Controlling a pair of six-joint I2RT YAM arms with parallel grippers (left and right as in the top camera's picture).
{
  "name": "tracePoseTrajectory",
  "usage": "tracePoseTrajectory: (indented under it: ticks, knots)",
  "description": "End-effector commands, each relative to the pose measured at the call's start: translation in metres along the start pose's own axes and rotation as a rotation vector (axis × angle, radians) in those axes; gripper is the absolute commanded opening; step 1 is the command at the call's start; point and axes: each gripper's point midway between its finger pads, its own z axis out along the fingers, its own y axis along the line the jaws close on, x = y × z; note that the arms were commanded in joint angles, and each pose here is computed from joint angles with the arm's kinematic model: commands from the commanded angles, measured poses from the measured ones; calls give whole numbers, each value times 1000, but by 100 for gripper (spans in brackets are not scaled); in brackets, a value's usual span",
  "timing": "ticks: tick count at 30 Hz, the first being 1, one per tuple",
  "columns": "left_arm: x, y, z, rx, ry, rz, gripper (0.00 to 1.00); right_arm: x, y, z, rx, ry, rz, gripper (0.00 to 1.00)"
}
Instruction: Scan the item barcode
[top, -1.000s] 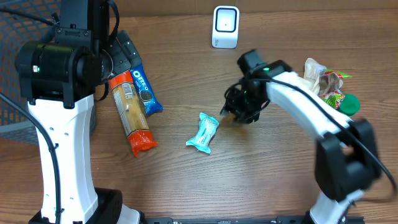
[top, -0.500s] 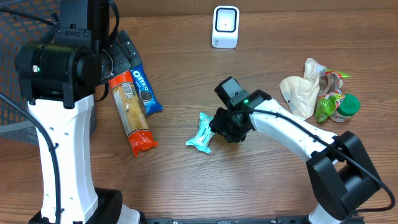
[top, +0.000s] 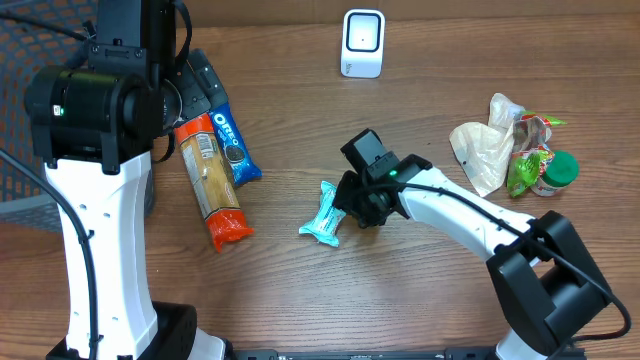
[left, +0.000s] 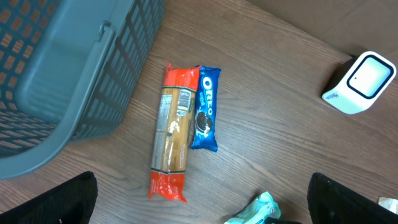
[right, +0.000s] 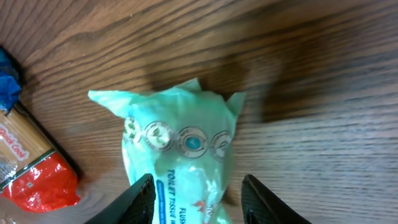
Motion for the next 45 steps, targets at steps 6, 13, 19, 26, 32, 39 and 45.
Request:
tracePoseTrajectory:
  ticks: [6,13,19,26,32,39,45]
  knots:
    - [-2,5,-2,-16,-12,-21,100,13,-9,20,19,12,48,46]
    - [-2,5,-2,-16,-12,-22,100,9,-8,26,-15,-14,46,40]
    - [-2,5,-2,-16,-12,-22,100,8,-9,29,-30,-25,40,20]
    - [-2,5,-2,-16,-12,-22,100,12,-5,29,-46,2,0,4]
    - [-2,5,-2,-16,-12,-22,100,1,-1,6,-11,-22,-170,4]
    - [-2,5,-2,-15,-12,-20,100,-59,-51,-65,486,-335,-326,4]
    - [-2,5,-2,-15,-12,-21,100,-91,-75,-110,774,-576,-381,4]
